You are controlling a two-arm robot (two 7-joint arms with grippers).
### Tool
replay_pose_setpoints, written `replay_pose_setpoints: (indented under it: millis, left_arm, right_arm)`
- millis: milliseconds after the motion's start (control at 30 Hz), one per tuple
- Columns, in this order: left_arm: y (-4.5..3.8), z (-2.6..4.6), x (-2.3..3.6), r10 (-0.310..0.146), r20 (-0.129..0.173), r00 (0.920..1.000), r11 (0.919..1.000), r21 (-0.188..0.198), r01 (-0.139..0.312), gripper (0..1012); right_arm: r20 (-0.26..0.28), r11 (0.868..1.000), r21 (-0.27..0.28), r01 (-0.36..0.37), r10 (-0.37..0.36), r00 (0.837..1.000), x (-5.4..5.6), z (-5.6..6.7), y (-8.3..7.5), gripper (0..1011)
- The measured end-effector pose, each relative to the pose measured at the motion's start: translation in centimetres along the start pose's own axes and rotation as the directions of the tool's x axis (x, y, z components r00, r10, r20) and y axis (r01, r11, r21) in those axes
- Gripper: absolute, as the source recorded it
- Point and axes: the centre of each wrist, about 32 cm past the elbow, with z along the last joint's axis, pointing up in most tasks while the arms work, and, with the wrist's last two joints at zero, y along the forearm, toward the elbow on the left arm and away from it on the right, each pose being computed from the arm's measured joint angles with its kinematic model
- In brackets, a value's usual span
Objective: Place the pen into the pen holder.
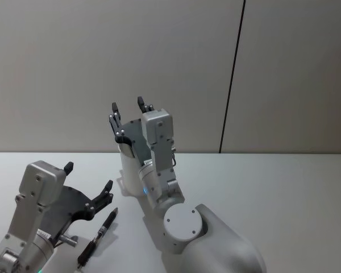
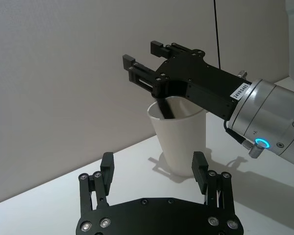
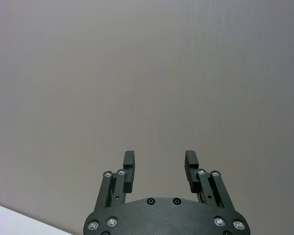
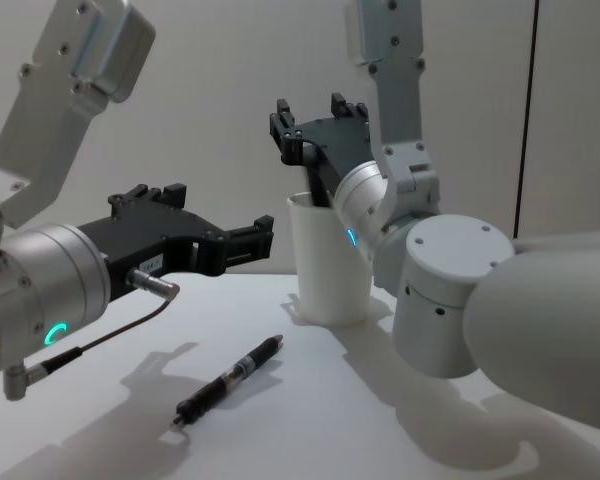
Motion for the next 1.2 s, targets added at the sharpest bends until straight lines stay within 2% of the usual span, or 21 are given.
replay_pose_setpoints:
  millis: [67,100,167,300,433,700,967,1067,1167,1200]
  left_arm:
    - [0.00,0.00,0.00,0.000,0.000,1.0000,1.0000,0.000,0.000,1003]
    - [0.00,0.00,0.00,0.000,0.000,1.0000,1.0000,0.000,0.000,1003]
    - [0.00,0.00,0.00,0.000,0.000,1.0000,1.0000,0.000,0.000,1003]
    - [0.00,0.00,0.00,0.000,0.000,1.0000,1.0000,0.000,0.000,1003]
    - [0.00,0.00,0.00,0.000,0.000,1.0000,1.0000,0.000,0.000,1003]
    - [0.00,0.00,0.00,0.000,0.000,1.0000,1.0000,0.000,0.000,1003]
    - [0.00,0.00,0.00,0.000,0.000,1.0000,1.0000,0.000,0.000,1003]
    - [0.00,0.00,0.00,0.000,0.000,1.0000,1.0000,0.000,0.000,1003]
    - [0.00,0.00,0.00,0.000,0.000,1.0000,1.0000,0.000,0.000,1003]
    - [0.00,0.00,0.00,0.000,0.000,1.0000,1.0000,0.000,0.000,1003]
  right_arm:
    - [0.000,1.000,0.000,0.000,0.000,1.000,0.0,0.0,0.0,697]
    - [0.000,1.000,0.000,0.000,0.000,1.000,0.0,0.0,0.0,697]
    - [0.000,1.000,0.000,0.000,0.000,1.000,0.0,0.0,0.0,794]
    - [0.000,1.000,0.000,0.000,0.000,1.000,0.0,0.0,0.0,866]
    - [-0.001,1.000,0.000,0.000,0.000,1.000,0.0,0.0,0.0,990]
    - [-0.022,1.000,0.007,-0.001,0.001,1.000,0.1,0.9,0.1,1001]
    - [-0.086,1.000,0.023,-0.005,0.007,0.996,0.9,3.2,0.2,1001]
    - [-0.113,0.999,0.039,-0.008,0.012,0.993,2.2,4.7,0.0,1001]
    - [-0.132,0.999,0.037,-0.014,0.018,0.991,3.1,5.4,-0.4,1001]
    - [-0.141,0.999,0.040,-0.014,0.019,0.990,3.7,5.9,-0.7,1001]
